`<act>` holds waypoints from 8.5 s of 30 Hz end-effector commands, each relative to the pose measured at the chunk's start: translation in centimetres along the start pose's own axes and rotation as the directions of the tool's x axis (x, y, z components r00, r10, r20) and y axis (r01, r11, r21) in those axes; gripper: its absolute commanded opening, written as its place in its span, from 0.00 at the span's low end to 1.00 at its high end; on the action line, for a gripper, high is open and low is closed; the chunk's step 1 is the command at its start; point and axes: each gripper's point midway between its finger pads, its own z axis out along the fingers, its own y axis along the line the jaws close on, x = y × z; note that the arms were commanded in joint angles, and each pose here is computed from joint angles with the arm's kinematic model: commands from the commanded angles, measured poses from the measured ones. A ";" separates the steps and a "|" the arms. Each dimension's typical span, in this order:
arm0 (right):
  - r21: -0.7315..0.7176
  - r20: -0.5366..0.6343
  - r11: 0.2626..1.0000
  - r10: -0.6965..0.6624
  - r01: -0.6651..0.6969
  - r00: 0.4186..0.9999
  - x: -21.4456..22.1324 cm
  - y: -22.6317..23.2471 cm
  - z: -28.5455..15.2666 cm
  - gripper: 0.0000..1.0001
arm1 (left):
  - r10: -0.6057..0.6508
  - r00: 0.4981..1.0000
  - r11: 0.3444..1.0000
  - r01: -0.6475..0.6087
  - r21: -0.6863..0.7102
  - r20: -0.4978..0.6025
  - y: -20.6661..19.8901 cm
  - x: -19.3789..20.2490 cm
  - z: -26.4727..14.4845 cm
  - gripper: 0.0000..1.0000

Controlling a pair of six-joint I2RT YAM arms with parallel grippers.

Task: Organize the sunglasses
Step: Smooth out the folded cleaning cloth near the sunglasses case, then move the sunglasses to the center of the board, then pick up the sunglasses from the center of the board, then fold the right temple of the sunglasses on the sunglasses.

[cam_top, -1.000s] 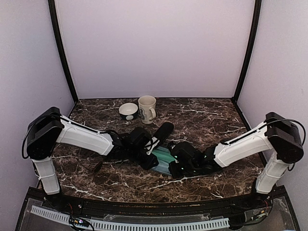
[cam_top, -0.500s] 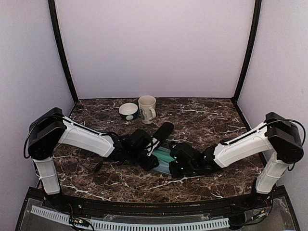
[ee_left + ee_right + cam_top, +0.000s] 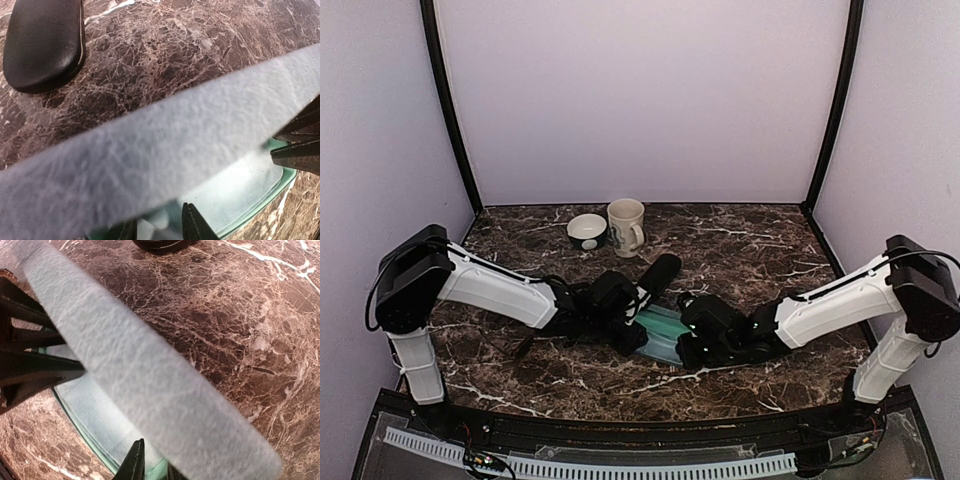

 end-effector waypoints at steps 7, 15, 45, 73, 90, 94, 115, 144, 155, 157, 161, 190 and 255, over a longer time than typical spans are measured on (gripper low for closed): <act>-0.184 0.127 0.982 -0.023 0.046 0.992 -2.3 2.5 -3.9 0.21 | 0.013 0.995 0.999 -0.016 0.035 0.097 -0.7 -2.9 -4.9 0.39; -0.213 0.203 0.974 -0.034 0.078 0.979 -3.9 2.7 -5.9 0.25 | -0.043 0.990 0.986 0.064 -0.156 0.134 3.7 -1.8 -10.4 0.46; -0.291 0.181 0.946 -0.090 0.141 0.979 -4.4 4.6 -3.8 0.25 | -0.592 0.806 0.801 0.588 -0.114 -0.001 14.9 7.6 -12.6 0.57; -0.280 0.166 0.953 -0.068 0.114 0.984 -4.9 4.2 -3.5 0.25 | -0.232 0.918 0.949 0.286 0.133 -0.323 1.7 9.4 -9.4 0.51; -0.415 0.089 0.907 -0.040 0.074 0.995 -6.0 10.2 -1.6 0.26 | -0.164 0.985 0.986 0.162 -0.029 -0.060 3.4 4.3 -13.5 0.60; -0.446 0.045 0.893 -0.049 0.064 0.998 -6.0 12.5 -0.6 0.27 | -0.288 0.957 0.950 0.279 -0.138 -0.042 7.3 6.0 -14.8 0.60; -0.391 -0.166 0.914 -0.185 0.107 0.969 -3.7 18.2 4.3 0.35 | -0.469 0.883 0.866 0.460 -0.198 0.002 12.2 10.0 -15.0 0.66; -0.274 -0.137 0.950 -0.190 0.147 0.972 -4.6 16.7 4.2 0.01 | -0.446 0.894 0.893 0.448 -0.040 0.053 10.0 8.0 -16.2 0.66; -0.202 -0.024 0.959 -0.205 0.196 0.978 -7.3 15.3 2.2 0.00 | -0.401 0.904 0.916 0.393 0.079 0.151 8.4 5.9 -18.2 0.66; -0.191 -0.014 0.962 -0.203 0.197 0.979 -7.6 15.1 2.1 0.00 | -0.402 0.905 0.916 0.394 0.080 0.141 8.4 6.2 -17.9 0.66; -0.179 0.004 0.965 -0.193 0.191 0.981 -7.9 14.8 1.8 0.00 | -0.399 0.905 0.916 0.387 0.104 0.146 8.0 5.9 -17.8 0.66; -0.191 0.035 0.979 -0.068 0.074 0.997 -9.6 12.8 1.3 0.00 | -0.210 0.977 0.934 0.191 0.301 0.033 1.0 5.7 -14.8 0.58; -0.316 0.075 0.912 -0.253 0.263 0.965 -5.6 13.2 -0.3 0.00 | 0.009 0.995 0.879 -0.054 0.474 0.096 -4.8 3.7 -14.4 0.71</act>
